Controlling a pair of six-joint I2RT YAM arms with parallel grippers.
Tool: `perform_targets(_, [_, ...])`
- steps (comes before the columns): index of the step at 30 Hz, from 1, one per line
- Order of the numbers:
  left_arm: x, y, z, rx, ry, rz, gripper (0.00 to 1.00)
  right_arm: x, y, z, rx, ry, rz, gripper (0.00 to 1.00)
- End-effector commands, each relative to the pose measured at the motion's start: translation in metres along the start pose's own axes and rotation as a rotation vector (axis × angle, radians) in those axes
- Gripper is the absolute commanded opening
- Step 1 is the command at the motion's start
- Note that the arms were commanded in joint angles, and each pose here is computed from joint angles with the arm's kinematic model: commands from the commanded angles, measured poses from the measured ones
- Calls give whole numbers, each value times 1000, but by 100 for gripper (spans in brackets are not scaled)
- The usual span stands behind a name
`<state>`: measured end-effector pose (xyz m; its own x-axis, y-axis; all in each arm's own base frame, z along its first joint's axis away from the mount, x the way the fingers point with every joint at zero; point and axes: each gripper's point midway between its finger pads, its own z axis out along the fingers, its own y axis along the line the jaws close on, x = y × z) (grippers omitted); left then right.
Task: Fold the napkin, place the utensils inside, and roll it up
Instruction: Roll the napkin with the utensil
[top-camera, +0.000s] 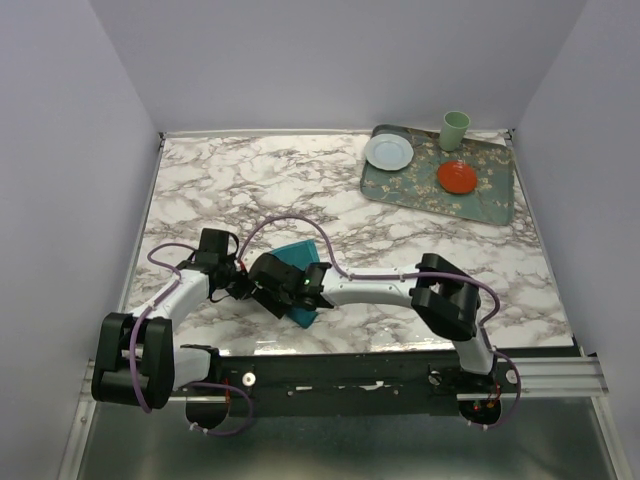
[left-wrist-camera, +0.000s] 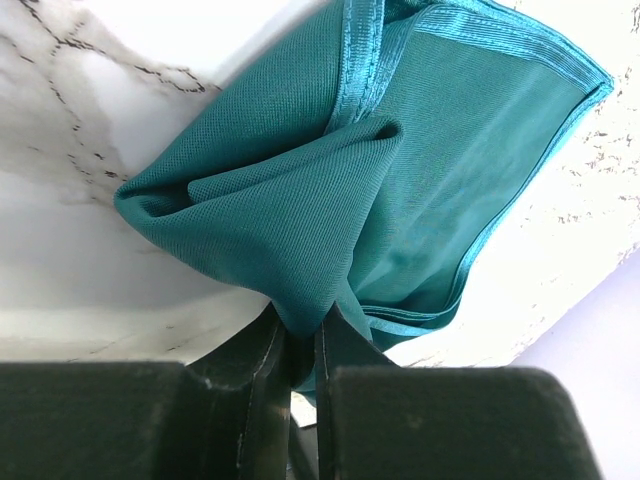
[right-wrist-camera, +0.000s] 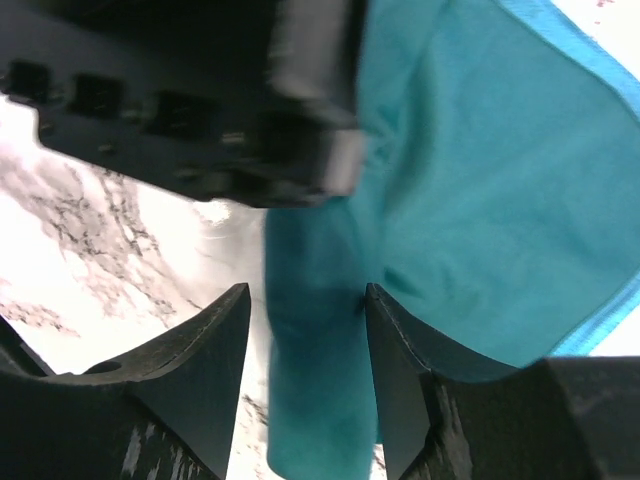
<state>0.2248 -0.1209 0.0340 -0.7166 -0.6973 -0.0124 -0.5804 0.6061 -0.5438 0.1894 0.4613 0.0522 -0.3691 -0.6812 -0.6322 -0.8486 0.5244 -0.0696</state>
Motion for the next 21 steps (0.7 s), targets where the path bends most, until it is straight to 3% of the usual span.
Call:
perform_targets(1, [8, 2, 1, 1, 42, -24, 0, 8, 4, 14, 28, 3, -31, 57])
perform_targets(10, [10, 3, 0, 11, 54, -36, 0, 34, -6, 36, 97, 63, -66, 58])
perform_targets(14, [10, 5, -1, 5, 50, -31, 0, 37, -13, 40, 136, 70, -97, 52])
perform_targets(17, [12, 9, 2, 5, 59, -27, 0, 39, -15, 42, 130, 78, -116, 36])
perform_targets(18, [12, 9, 3, 7, 60, -22, 0, 40, -13, 43, 104, 82, -120, 26])
perform_targets(21, [12, 10, 4, 17, 60, 13, 0, 38, -7, 43, 36, 84, -109, 13])
